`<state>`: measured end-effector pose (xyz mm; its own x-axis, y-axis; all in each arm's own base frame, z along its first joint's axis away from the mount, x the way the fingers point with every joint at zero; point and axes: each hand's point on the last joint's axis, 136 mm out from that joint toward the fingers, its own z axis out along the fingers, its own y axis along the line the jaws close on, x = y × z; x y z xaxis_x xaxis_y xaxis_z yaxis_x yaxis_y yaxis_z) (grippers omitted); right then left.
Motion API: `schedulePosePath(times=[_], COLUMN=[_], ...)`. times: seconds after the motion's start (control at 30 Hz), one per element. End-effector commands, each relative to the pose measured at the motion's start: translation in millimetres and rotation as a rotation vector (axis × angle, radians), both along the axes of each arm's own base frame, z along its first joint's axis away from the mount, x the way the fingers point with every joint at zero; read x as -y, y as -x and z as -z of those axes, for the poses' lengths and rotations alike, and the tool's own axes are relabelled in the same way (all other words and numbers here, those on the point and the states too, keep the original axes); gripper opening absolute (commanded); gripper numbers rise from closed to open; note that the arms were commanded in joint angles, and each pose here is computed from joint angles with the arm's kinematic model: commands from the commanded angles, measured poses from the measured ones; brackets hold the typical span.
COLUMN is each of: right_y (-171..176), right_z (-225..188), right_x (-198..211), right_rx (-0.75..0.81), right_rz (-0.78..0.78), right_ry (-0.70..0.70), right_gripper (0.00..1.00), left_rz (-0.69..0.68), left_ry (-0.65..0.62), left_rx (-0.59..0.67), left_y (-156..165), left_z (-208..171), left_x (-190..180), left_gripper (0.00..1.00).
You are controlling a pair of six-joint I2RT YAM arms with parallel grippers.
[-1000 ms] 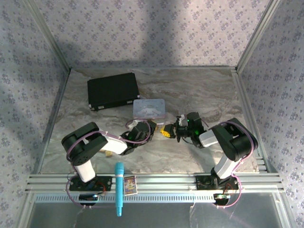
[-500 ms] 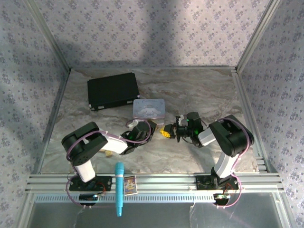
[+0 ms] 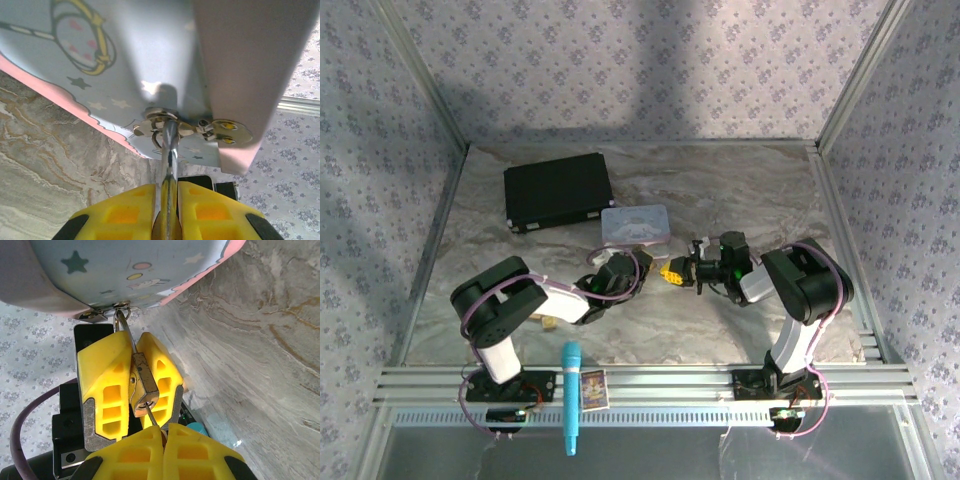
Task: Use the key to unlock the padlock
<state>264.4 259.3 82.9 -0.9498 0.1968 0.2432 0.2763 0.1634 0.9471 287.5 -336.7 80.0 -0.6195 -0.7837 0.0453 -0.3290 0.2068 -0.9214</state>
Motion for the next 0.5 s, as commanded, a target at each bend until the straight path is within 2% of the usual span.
schedulePosePath(times=[0.0,0.47], right_y=[-32.1,-28.5], right_z=[-45.7,-54.7], right_x=[-17.7,-33.2], right_rx=[0.230,0.267], right_rz=[0.039,0.009], right_ry=[-0.048,-0.013], right_gripper=[0.00,0.00], left_rz=[0.398,0.417], left_ry=[0.233,0.183], left_rx=[0.070,0.028], left_y=[59.5,60.2], left_z=[-67.5,-60.8], left_x=[83.7,87.1], left_gripper=[0.00,0.00])
